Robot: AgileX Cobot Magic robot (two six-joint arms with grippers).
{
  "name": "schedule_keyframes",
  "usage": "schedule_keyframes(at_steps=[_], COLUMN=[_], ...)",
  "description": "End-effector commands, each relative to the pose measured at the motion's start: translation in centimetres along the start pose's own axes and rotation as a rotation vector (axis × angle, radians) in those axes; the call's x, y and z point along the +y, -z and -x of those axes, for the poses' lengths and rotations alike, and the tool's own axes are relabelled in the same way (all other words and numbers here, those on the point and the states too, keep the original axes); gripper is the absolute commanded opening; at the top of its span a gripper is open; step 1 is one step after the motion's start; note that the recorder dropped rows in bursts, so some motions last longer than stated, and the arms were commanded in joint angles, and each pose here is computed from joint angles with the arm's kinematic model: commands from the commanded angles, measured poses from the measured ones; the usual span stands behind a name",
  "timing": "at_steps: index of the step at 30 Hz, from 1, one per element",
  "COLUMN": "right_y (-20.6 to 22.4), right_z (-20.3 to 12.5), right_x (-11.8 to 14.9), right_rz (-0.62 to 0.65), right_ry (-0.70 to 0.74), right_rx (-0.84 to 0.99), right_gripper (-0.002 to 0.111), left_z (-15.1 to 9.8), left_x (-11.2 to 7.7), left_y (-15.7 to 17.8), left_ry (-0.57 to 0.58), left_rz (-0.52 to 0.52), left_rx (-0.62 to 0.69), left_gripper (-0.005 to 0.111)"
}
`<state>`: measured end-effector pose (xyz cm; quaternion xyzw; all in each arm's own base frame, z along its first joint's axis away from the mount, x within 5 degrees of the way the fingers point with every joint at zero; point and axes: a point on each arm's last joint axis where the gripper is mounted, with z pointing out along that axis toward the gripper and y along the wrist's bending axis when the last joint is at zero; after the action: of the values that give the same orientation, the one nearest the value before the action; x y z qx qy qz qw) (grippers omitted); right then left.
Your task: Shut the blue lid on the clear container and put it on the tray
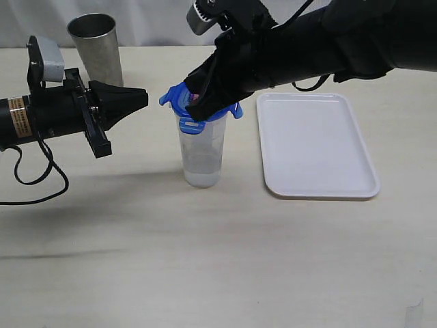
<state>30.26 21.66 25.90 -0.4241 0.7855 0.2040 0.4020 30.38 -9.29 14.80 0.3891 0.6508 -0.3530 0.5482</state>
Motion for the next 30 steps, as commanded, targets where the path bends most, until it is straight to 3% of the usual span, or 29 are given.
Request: schedule_keyframes(at_steps=[1,30], right_y=[-0.3,-1.4], right_z=[-0.3,-1.6], right_x=[-0.3,-0.5], right_rz=[-0.013,-0.007], right_ry=[0.009,0.01], right_rx=[0.015,0.104], right_gripper=[0.004,0.004], left_z=[0.0,0.0], left_x=[-0.1,-0.1], left_y=[0.0,0.0], left_ry=[0.009,0.009], left_rz=[-0.002,-0.002], left_rx=[-0.006,-0.006], left_gripper=[0.0,0.0])
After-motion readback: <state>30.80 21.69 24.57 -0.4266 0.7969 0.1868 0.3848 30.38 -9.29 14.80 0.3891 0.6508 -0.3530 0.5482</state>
